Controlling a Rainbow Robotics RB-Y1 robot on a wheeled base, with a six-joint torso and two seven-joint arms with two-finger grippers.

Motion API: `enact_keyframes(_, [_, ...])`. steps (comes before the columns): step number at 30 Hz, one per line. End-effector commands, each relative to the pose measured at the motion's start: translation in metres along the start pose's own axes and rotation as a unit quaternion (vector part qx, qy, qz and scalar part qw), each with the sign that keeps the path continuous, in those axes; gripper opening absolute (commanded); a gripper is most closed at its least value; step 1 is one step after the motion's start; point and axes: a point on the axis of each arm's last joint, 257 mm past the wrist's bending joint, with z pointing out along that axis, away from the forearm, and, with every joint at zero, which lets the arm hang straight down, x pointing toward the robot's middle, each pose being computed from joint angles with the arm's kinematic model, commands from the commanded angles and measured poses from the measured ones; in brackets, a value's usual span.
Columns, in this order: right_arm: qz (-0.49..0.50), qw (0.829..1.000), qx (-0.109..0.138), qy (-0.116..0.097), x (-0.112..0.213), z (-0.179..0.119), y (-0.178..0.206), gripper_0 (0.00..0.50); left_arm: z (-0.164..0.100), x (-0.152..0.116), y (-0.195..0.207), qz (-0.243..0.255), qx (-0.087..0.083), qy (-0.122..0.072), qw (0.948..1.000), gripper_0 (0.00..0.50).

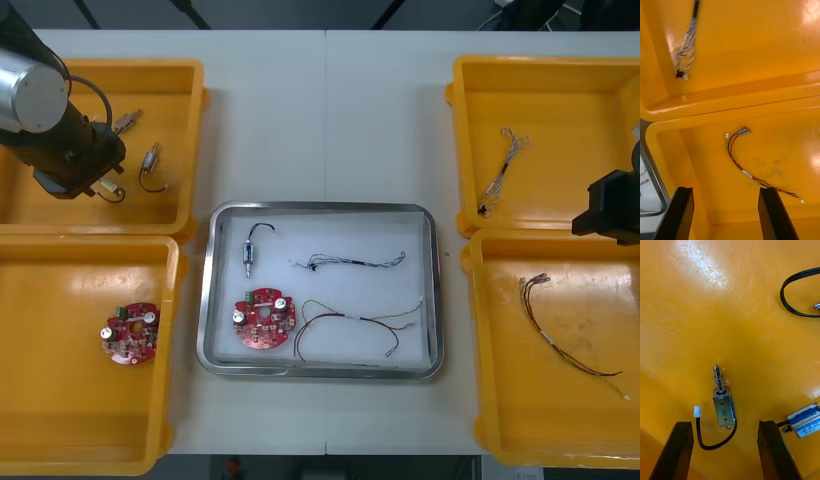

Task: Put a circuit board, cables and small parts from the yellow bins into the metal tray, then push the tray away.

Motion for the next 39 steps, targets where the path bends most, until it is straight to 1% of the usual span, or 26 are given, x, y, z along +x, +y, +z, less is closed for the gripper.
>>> enact_keyframes(1, [0.032, 0.999, 0.033, -0.026, -0.008, -0.012, -0.029, 0.500, -0.001, -0.001, -0.018, 0.018, 0.011, -0.017, 0.9996, 0.500])
enact_keyframes(3, [0.035, 0.998, 0.036, -0.028, -0.008, -0.012, -0.035, 0.500, 0.006, 0.000, -0.015, 0.021, 0.007, -0.018, 0.9996, 0.500])
enact_keyframes(5, [0.033, 0.999, 0.031, -0.026, -0.006, -0.011, -0.036, 0.500, 0.010, 0.001, -0.013, 0.024, 0.006, -0.019, 0.9995, 0.500])
enact_keyframes(9, [0.021, 0.999, 0.026, -0.016, 0.000, -0.012, -0.037, 0.500, 0.021, 0.002, -0.008, 0.031, 0.001, -0.023, 0.9993, 0.500])
enact_keyframes(12, [0.006, 1.000, 0.022, -0.008, 0.003, -0.014, -0.035, 0.500, 0.023, 0.001, -0.007, 0.031, 0.000, -0.023, 0.9992, 0.500])
enact_keyframes(14, [-0.005, 1.000, 0.024, -0.009, 0.005, -0.015, -0.035, 0.500, 0.023, 0.002, -0.007, 0.030, 0.002, -0.022, 0.9993, 0.500])
enact_keyframes(18, [-0.051, 0.998, 0.036, -0.010, 0.009, -0.017, -0.041, 0.500, 0.022, 0.001, -0.008, 0.031, 0.003, -0.023, 0.9993, 0.500])
enact_keyframes(22, [-0.073, 0.997, 0.037, -0.010, 0.014, -0.018, -0.047, 0.500, 0.024, -0.001, -0.008, 0.032, 0.005, -0.025, 0.9992, 0.500])
enact_keyframes(23, [-0.076, 0.996, 0.036, -0.012, 0.017, -0.018, -0.048, 0.500, 0.024, -0.002, -0.008, 0.031, 0.007, -0.027, 0.9991, 0.439])
enact_keyframes(24, [-0.076, 0.996, 0.037, -0.012, 0.018, -0.019, -0.050, 0.500, 0.025, -0.003, -0.008, 0.031, 0.008, -0.027, 0.9991, 0.365])
enact_keyframes(25, [-0.078, 0.996, 0.033, -0.015, 0.020, -0.018, -0.049, 0.500, 0.025, -0.005, -0.008, 0.031, 0.008, -0.028, 0.9991, 0.204])
enact_keyframes(26, [-0.080, 0.996, 0.033, -0.017, 0.022, -0.018, -0.050, 0.500, 0.026, -0.005, -0.007, 0.031, 0.008, -0.028, 0.9991, 0.067])
enact_keyframes(27, [-0.082, 0.996, 0.032, -0.020, 0.023, -0.018, -0.049, 0.500, 0.026, -0.006, -0.006, 0.034, 0.007, -0.029, 0.9990, 0.020])
enact_keyframes(28, [-0.083, 0.996, 0.031, -0.019, 0.025, -0.018, -0.049, 0.500, 0.026, -0.006, -0.006, 0.034, 0.007, -0.029, 0.9990, 0.002])
enact_keyframes(29, [-0.085, 0.996, 0.031, -0.020, 0.025, -0.019, -0.047, 0.500, 0.026, -0.006, -0.006, 0.038, 0.006, -0.031, 0.9988, 0.000])
enact_keyframes(33, [-0.087, 0.996, 0.027, -0.017, 0.028, -0.019, -0.045, 0.500, 0.026, -0.008, -0.005, 0.045, 0.004, -0.035, 0.9983, 0.000])
enact_keyframes(39, [-0.087, 0.996, 0.022, -0.012, 0.031, -0.018, -0.042, 0.500, 0.026, -0.009, -0.005, 0.053, 0.004, -0.036, 0.9979, 0.000])
